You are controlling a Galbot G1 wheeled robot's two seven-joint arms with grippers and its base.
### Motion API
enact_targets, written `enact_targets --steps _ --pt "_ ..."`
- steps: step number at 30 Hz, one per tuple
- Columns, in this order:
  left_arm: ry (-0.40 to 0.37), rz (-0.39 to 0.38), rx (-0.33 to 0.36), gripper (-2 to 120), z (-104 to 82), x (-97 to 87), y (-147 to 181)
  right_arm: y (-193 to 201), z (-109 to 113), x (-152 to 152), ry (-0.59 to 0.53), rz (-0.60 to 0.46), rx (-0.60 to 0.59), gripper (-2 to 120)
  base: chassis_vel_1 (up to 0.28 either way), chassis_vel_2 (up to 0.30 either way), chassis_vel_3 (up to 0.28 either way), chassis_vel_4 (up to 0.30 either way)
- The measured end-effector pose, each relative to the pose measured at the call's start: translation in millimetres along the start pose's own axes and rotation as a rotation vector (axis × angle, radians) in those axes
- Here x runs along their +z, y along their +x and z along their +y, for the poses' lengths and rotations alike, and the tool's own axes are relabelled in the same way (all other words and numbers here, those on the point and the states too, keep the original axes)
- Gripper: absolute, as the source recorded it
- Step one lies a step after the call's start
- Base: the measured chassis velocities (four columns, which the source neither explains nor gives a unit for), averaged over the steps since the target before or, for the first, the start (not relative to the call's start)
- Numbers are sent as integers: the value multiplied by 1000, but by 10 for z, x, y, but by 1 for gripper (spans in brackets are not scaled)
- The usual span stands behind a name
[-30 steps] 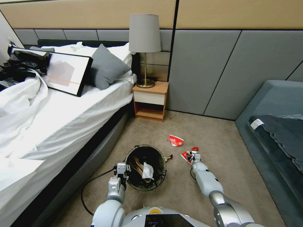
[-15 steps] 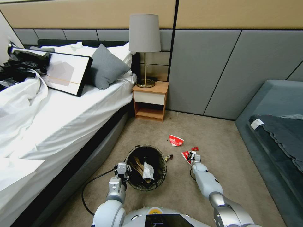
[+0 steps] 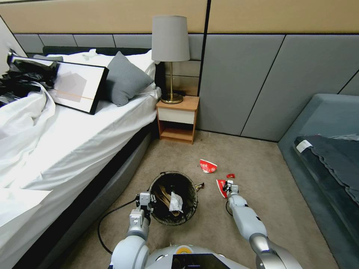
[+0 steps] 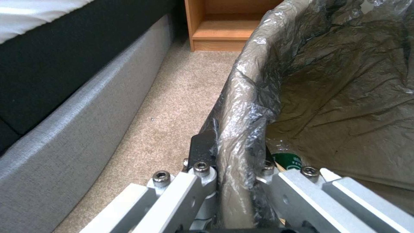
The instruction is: Pick up the trash bin, then pick up the garbage from the floor and place it into the trash bin.
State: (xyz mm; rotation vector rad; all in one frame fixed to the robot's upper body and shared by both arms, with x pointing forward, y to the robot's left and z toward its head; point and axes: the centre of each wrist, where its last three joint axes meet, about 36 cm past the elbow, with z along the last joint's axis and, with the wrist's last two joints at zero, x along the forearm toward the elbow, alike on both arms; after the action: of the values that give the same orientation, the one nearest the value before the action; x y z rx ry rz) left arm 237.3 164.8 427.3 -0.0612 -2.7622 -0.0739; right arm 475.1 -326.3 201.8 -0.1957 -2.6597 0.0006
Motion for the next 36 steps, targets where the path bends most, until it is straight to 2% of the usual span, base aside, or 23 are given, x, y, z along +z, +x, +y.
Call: enact_targets --steps 1,3,4,5,6,8,9,10,12,13,14,17,18,21,23,24,27,36 --pt "-1 2 2 2 -1 7 -6 89 46 -123 -9 -60 -14 0 0 0 0 0" --pt "-1 2 4 2 -1 10 -9 139 73 -198 -14 -99 -23 0 0 0 0 0" --pt "-2 3 5 2 -4 13 -13 204 108 -298 -18 -153 -36 0 0 0 0 0" --pt "-2 5 11 2 -13 20 -20 360 173 -504 -30 -263 -64 0 0 0 0 0" --pt "-2 5 11 2 -13 20 -20 360 173 -504 -30 -263 -64 0 0 0 0 0" --pt "-1 6 15 2 -24 23 -22 568 250 -714 -46 -404 -123 0 0 0 0 0" --pt "-1 7 17 2 -30 26 -23 722 283 -814 -41 -504 -188 0 0 0 0 0" --pt "-1 7 17 2 -30 26 -23 722 283 -814 -41 -504 -188 0 0 0 0 0" --pt "-1 9 21 2 -37 31 -27 946 327 -916 -38 -605 -295 0 0 0 0 0" --pt "-1 11 21 2 -38 39 -33 1126 359 -986 -39 -674 -392 0 0 0 0 0" --pt "-1 11 21 2 -38 39 -33 1126 359 -986 -39 -674 -392 0 0 0 0 0" --pt "-3 11 23 2 -34 42 -38 1575 472 -1054 1 -794 -637 0 0 0 0 0" --pt "-3 11 23 2 -34 42 -38 1575 472 -1054 1 -794 -637 0 0 0 0 0" --pt "-3 11 24 2 -34 41 -39 1977 662 -973 42 -802 -790 0 0 0 0 0" --pt "-3 11 24 2 -34 41 -39 2024 694 -959 47 -801 -804 0 0 0 0 0" --pt "-2 12 23 2 -35 43 -40 2178 804 -887 63 -794 -848 0 0 0 0 0" --pt "-2 12 23 2 -36 43 -40 2319 915 -762 61 -770 -892 0 0 0 0 0" --pt "3 10 32 2 -73 42 -49 2435 1123 -229 82 -668 -979 0 0 0 0 0"
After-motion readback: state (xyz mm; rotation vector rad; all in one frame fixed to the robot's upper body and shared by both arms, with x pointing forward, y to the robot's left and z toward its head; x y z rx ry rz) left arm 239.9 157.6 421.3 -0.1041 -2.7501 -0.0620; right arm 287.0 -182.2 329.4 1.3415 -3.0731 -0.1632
